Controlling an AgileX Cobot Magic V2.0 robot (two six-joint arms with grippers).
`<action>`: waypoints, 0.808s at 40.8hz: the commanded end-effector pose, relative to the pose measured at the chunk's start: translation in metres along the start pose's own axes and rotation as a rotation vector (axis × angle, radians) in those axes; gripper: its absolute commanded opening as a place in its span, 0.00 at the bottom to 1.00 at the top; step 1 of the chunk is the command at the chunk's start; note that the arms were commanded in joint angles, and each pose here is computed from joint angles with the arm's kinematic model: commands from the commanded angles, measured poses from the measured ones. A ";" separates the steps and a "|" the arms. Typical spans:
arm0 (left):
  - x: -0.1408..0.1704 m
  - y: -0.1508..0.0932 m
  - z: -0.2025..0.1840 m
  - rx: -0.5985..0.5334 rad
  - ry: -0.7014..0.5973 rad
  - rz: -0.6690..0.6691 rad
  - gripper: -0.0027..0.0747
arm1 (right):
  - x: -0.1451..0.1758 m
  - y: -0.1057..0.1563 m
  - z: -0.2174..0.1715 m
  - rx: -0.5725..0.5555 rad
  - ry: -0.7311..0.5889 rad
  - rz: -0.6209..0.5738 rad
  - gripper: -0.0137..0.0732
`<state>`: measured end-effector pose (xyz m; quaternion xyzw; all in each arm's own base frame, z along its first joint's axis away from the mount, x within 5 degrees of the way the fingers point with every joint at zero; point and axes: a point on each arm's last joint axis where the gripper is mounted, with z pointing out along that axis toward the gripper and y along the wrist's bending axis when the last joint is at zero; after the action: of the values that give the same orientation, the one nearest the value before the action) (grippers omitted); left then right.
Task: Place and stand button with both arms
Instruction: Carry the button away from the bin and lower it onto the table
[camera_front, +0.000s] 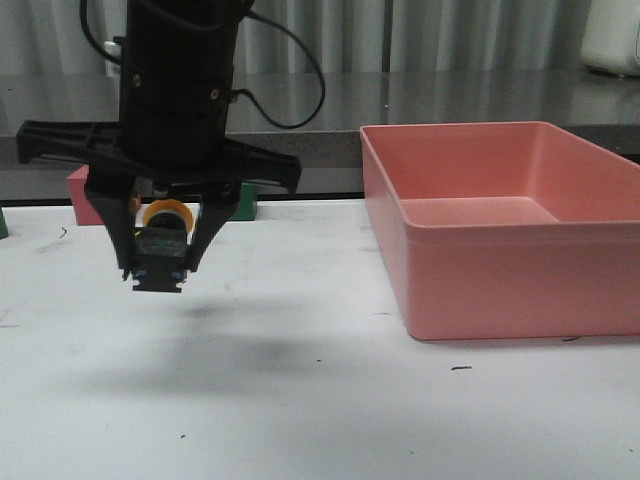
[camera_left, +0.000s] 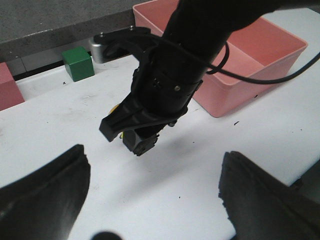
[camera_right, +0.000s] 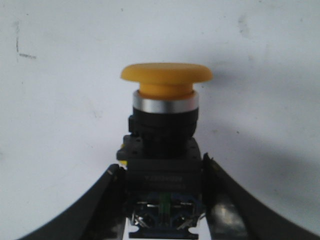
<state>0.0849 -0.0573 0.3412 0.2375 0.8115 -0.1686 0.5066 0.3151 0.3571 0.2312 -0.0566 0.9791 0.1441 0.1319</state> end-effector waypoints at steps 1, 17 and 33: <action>-0.015 -0.001 -0.003 0.003 -0.089 0.000 0.71 | -0.013 0.014 -0.026 -0.090 -0.093 0.038 0.51; -0.015 -0.001 -0.003 0.003 -0.089 0.000 0.71 | -0.022 0.012 0.015 -0.062 -0.082 0.064 0.51; -0.015 -0.001 -0.003 0.003 -0.089 0.000 0.71 | -0.024 0.008 0.021 -0.051 -0.078 0.071 0.63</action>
<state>0.0849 -0.0573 0.3412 0.2375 0.8115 -0.1686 0.5066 0.3379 0.3748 0.1762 -0.0207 0.9839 0.1343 0.1157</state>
